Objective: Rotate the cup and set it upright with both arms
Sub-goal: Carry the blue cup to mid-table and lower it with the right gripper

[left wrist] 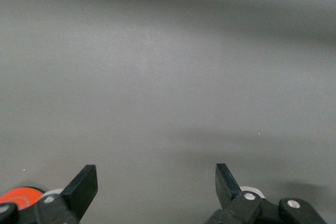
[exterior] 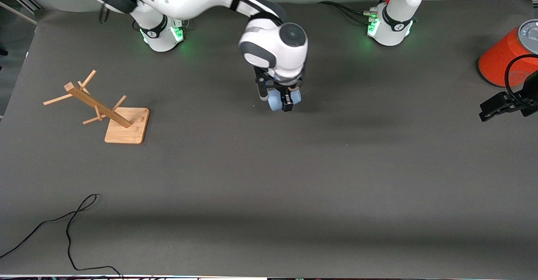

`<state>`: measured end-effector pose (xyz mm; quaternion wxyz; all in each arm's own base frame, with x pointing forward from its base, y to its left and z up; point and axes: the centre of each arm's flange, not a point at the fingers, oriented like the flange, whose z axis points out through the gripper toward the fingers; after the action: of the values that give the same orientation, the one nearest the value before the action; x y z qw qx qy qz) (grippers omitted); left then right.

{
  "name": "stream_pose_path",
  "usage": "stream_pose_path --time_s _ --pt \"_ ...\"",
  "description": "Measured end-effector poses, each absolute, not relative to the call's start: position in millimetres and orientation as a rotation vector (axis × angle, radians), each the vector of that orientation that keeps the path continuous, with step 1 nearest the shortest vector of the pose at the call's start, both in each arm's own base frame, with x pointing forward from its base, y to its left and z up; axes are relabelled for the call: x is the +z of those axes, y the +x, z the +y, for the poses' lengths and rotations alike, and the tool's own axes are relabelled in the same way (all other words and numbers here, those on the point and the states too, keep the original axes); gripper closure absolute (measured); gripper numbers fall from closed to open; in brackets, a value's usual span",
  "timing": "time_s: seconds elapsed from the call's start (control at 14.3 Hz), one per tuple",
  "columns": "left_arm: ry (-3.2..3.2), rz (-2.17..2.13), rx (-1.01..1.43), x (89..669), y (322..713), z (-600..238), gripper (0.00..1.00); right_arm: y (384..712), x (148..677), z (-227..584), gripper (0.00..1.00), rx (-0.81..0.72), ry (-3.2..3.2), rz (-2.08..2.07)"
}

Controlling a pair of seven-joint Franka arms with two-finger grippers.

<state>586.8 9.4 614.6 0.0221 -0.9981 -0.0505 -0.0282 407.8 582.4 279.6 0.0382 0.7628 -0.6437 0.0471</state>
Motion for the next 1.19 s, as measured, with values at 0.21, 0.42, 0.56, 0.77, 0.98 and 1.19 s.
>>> stream_pose_path --time_s 0.21,0.42,0.56,0.77,0.98,1.19 --pt "-3.092 -0.157 -0.092 615 587 10 0.00 399 232 605 0.19 0.205 2.299 -1.983" --pt "-3.092 -0.158 -0.105 616 588 10 0.00 400 199 613 0.19 0.194 2.283 -2.012" --pt "-3.092 -0.159 -0.121 617 589 10 0.00 403 187 614 0.19 0.178 2.279 -2.032" --pt "-3.091 -0.162 -0.130 619 589 11 0.00 406 182 615 0.19 0.189 2.284 -2.046" --pt "-3.089 -0.179 -0.134 619 589 18 0.00 411 170 612 0.07 0.221 2.279 -2.055" --pt "-3.087 -0.200 -0.128 617 589 26 0.00 417 167 610 0.00 0.223 2.279 -2.071"
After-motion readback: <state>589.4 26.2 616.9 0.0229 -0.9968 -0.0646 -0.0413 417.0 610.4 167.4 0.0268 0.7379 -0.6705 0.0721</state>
